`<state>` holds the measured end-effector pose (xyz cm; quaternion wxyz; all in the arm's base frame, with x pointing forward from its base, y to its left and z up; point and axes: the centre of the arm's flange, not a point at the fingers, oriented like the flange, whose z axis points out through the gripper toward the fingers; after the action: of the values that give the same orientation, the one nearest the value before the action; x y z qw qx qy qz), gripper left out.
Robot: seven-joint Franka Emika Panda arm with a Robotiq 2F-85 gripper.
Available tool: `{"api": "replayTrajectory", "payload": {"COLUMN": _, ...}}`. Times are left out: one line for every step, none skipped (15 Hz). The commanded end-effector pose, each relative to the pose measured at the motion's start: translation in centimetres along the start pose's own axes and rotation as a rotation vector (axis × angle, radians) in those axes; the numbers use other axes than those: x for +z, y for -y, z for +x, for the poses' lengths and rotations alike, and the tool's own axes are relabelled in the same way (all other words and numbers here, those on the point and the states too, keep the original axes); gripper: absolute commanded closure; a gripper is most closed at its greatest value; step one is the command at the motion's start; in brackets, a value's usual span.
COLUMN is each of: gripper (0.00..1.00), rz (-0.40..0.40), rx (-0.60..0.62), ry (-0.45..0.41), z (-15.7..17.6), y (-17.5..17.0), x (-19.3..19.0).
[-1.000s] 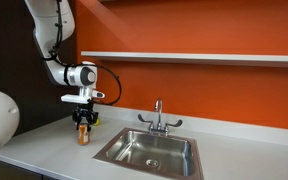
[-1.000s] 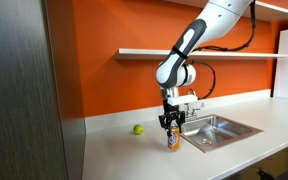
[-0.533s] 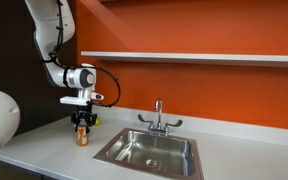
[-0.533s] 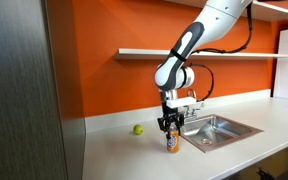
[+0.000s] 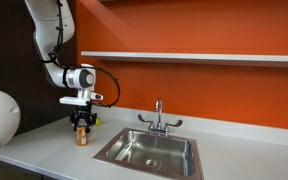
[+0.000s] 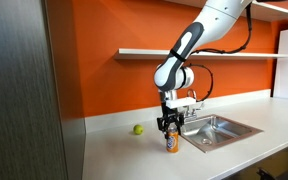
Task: Put the can on the left counter
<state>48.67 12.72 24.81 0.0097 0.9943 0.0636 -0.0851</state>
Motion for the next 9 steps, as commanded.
{"api": "replayTrajectory", "payload": {"gripper": 0.0, "rz": -0.001, "rx": -0.013, "ry": -0.011, "z": 0.1, "y": 0.2, "x": -1.0}}
{"api": "replayTrajectory", "payload": {"gripper": 0.0, "rz": 0.0, "rx": -0.01, "ry": -0.015, "z": 0.0, "y": 0.1, "x": -1.5}}
{"api": "replayTrajectory", "payload": {"gripper": 0.0, "rz": 0.002, "rx": -0.009, "ry": -0.018, "z": -0.1, "y": 0.0, "x": -1.9}}
{"api": "replayTrajectory", "payload": {"gripper": 0.0, "rz": 0.003, "rx": -0.006, "ry": -0.022, "z": -0.1, "y": -0.1, "x": -2.4}}
{"api": "replayTrajectory", "payload": {"gripper": 0.0, "rz": 0.004, "rx": -0.005, "ry": -0.028, "z": -0.3, "y": -0.1, "x": -3.0}}
{"api": "replayTrajectory", "payload": {"gripper": 0.0, "rz": 0.006, "rx": -0.005, "ry": -0.033, "z": -0.4, "y": -0.1, "x": -3.5}}
{"api": "replayTrajectory", "payload": {"gripper": 0.0, "rz": 0.005, "rx": -0.003, "ry": -0.039, "z": -0.5, "y": 0.0, "x": -4.2}}
{"api": "replayTrajectory", "payload": {"gripper": 0.0, "rz": 0.003, "rx": -0.002, "ry": -0.048, "z": -0.7, "y": 0.0, "x": -4.8}}
{"api": "replayTrajectory", "payload": {"gripper": 0.0, "rz": 0.002, "rx": 0.001, "ry": -0.054, "z": -0.9, "y": -0.1, "x": -5.4}}
